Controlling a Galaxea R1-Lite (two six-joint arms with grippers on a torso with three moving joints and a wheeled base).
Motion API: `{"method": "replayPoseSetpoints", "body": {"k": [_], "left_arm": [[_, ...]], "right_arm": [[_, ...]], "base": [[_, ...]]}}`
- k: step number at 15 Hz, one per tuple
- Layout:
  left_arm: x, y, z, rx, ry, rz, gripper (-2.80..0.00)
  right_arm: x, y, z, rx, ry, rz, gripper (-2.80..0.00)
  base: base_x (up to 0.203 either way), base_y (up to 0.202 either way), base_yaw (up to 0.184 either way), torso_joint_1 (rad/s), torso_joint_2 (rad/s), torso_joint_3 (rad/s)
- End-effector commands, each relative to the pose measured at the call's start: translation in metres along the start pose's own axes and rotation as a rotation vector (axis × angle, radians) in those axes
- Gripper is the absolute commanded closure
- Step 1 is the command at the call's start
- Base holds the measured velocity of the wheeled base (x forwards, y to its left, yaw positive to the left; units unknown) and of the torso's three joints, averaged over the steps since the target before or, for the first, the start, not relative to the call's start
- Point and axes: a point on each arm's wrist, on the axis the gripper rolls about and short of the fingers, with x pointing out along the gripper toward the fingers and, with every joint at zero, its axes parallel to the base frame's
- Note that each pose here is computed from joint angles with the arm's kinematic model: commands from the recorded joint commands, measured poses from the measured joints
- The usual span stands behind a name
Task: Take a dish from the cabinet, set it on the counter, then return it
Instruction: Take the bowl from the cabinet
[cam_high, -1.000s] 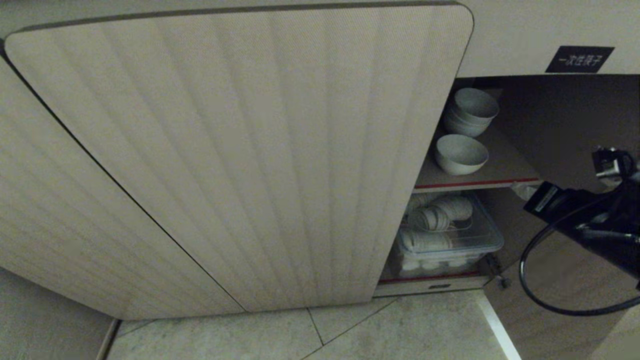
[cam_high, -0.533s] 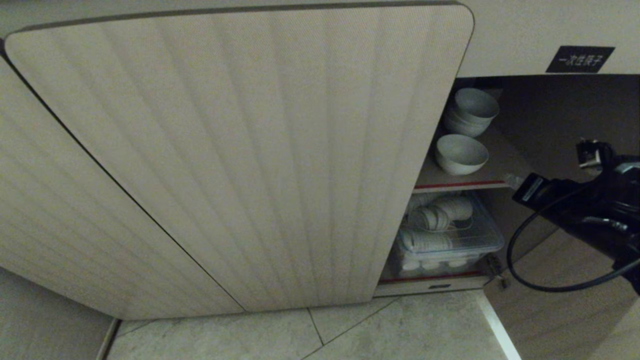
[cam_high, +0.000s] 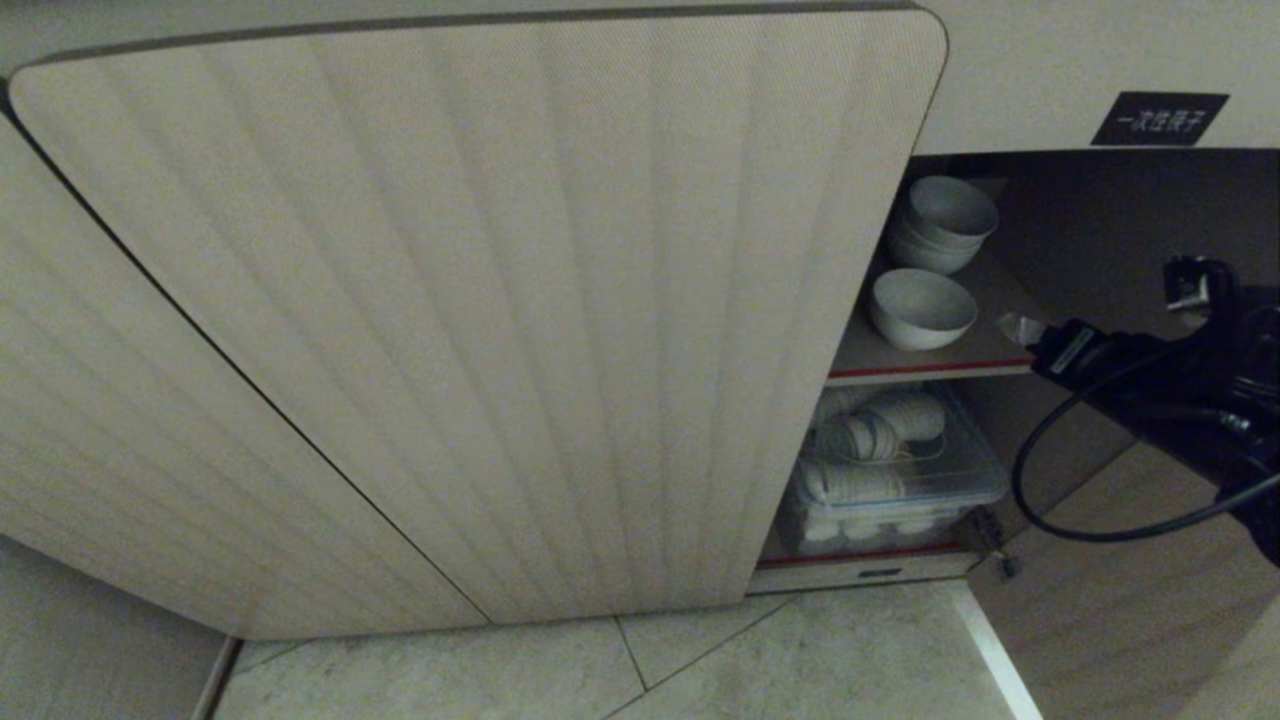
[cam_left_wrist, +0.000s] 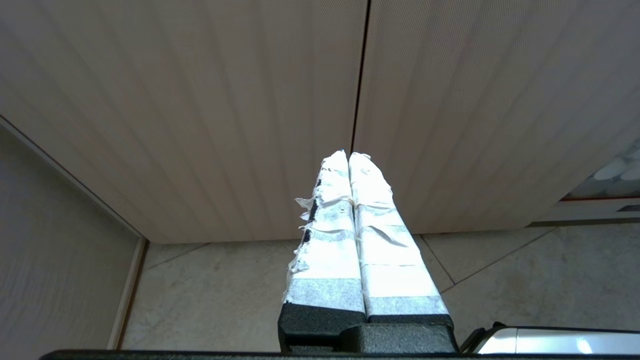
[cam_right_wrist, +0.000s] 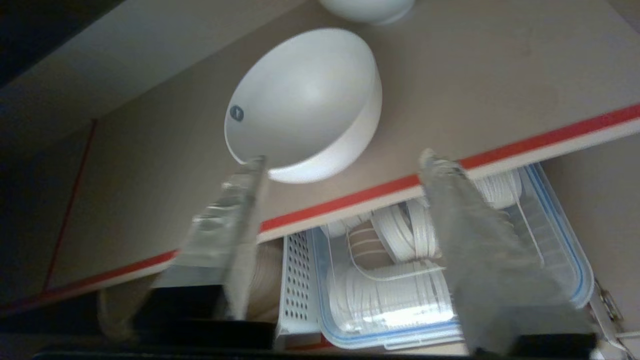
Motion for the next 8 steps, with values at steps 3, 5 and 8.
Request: {"method": "replayPoseSetpoints", "body": {"k": [3, 5, 8], "left_arm": [[0.0, 0.0, 0.0, -0.001, 0.0, 0.0, 0.0], [0.0, 0.0, 0.0, -0.001, 0.0, 0.0, 0.0], [0.0, 0.0, 0.0, -0.001, 0.0, 0.0, 0.0]], "right_arm": [[0.01, 0.004, -0.006, -0.001, 0.012, 0.023, -2.8], [0.019, 0.009, -0.011, -0.004, 0.026, 0.039, -2.8], [0.027, 0.011, -0.017, -0.005, 0.051, 0.041, -2.8]], "base": [[0.0, 0.0, 0.0, 0.0, 0.0, 0.0], [0.0, 0.0, 0.0, 0.0, 0.0, 0.0], [0.0, 0.0, 0.0, 0.0, 0.0, 0.0]]}}
